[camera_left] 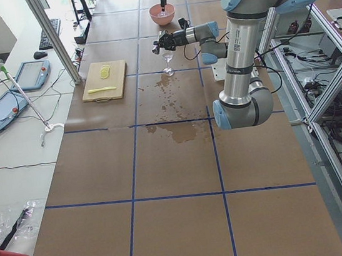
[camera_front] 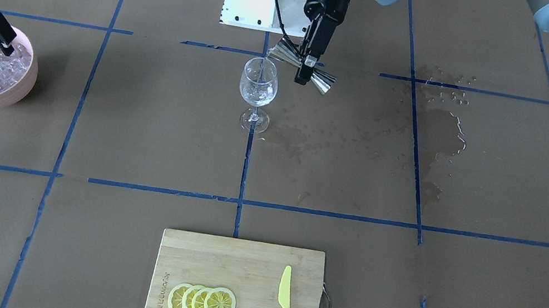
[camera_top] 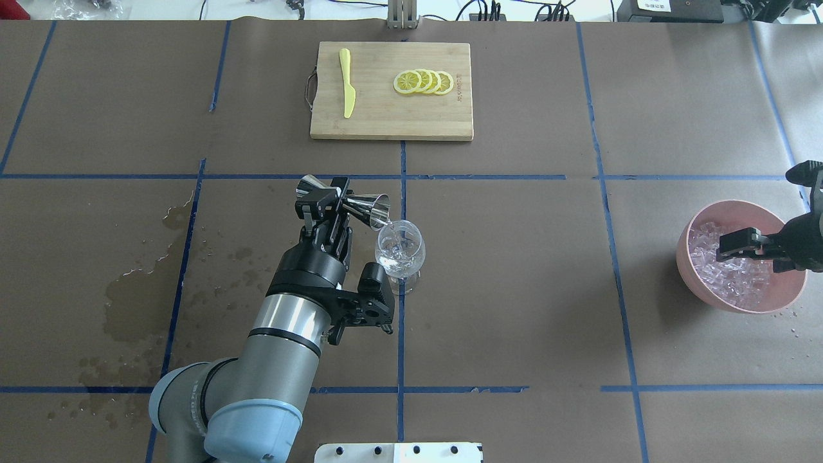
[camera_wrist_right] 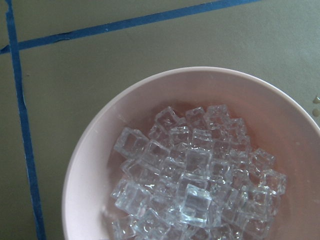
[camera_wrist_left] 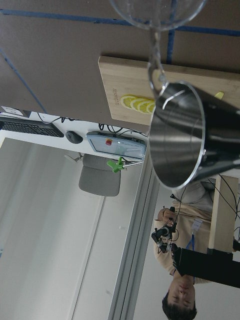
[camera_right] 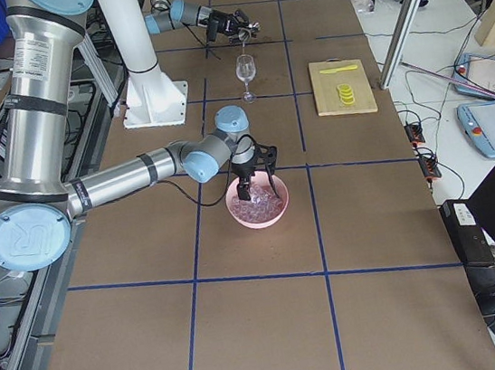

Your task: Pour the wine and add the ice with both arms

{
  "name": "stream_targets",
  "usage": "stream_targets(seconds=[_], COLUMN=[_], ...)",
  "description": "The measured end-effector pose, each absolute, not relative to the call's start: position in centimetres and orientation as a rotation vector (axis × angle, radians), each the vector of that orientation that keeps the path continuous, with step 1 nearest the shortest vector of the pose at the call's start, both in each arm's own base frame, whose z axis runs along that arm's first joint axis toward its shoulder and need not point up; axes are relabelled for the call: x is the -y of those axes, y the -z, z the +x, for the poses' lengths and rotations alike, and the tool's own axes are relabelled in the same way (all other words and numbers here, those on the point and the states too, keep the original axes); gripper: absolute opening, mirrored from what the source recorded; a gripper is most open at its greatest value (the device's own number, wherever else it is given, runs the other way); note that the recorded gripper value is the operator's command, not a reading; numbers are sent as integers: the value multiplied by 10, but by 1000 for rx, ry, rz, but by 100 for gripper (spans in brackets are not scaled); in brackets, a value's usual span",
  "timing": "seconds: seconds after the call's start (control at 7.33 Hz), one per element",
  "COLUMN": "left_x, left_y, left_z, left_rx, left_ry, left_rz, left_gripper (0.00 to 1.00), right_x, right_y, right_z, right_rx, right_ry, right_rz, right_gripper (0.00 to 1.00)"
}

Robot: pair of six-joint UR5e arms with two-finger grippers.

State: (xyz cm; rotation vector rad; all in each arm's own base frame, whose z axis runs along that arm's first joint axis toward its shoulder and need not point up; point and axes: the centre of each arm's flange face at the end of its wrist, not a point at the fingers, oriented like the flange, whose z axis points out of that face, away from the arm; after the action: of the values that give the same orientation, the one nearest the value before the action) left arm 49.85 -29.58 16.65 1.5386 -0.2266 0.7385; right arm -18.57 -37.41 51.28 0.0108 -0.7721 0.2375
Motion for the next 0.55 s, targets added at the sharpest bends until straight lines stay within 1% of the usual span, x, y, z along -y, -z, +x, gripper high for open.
stream_targets(seconds=[0.55], left_x=[292], left_y=[-167], left_z=[502], left_rx=[296], left_ry=[-775], left_rz=[1534], left_gripper=[0], right_x=[374], right_y=[-511], right_z=[-186], right_rx=[774], right_ry=[-238], right_rz=[13], right_gripper=[100])
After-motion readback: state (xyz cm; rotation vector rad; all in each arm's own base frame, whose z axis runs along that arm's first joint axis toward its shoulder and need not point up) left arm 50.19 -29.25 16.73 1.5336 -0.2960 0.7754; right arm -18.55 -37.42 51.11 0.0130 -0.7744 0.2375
